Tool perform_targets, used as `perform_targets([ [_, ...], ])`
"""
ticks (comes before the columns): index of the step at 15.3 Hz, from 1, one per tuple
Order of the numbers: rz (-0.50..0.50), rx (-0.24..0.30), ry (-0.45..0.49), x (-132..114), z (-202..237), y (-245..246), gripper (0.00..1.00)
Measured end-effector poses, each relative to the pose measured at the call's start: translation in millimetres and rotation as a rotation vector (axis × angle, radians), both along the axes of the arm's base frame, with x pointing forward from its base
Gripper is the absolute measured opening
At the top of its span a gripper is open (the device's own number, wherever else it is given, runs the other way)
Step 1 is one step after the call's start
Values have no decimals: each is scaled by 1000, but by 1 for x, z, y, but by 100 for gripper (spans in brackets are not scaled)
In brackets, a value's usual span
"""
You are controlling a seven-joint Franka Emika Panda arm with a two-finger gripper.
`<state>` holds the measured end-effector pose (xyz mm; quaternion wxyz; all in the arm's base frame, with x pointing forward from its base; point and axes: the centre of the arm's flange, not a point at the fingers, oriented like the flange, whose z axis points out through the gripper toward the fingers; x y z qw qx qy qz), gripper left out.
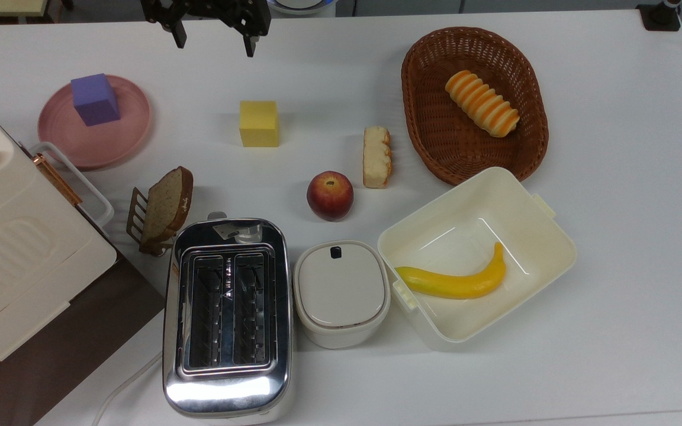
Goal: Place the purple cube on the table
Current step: 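Move the open gripper over the purple cube on the pink plate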
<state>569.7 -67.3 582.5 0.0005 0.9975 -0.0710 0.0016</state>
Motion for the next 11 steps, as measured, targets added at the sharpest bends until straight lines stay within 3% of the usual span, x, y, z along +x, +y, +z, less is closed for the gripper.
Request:
perform_targets([
  [11, 84, 12, 3, 2, -3, 5, 100],
])
